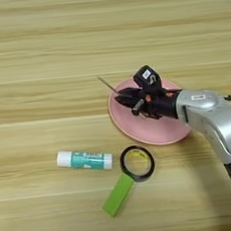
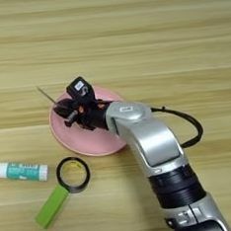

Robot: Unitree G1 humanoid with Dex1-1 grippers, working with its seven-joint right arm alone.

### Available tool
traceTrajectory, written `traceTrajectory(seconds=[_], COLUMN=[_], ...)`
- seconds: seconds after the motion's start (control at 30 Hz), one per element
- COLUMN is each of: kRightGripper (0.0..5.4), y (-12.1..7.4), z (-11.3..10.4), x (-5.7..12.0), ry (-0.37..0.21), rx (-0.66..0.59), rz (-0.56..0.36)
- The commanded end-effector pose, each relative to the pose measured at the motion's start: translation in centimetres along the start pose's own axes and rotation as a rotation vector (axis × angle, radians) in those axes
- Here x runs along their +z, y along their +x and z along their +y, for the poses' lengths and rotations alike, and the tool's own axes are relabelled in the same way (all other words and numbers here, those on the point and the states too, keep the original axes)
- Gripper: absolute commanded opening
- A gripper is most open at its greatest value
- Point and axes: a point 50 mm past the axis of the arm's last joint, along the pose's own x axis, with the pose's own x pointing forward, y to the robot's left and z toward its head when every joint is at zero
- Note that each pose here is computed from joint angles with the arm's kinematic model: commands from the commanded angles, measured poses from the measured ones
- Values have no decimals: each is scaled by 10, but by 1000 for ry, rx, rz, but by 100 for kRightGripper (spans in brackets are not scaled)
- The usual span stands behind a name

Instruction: Move the objects on the table

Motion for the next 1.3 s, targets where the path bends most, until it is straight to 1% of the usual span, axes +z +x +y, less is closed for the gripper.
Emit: traceTrajectory(seconds=[0.03,0.6,1.3], kRightGripper=[80,80,80], y=[-2,1,3], z=[1,17,30], x=[34,35,30], ry=[-103,-100,-113], rx=[0,55,112], rz=[-109,-111,-95])
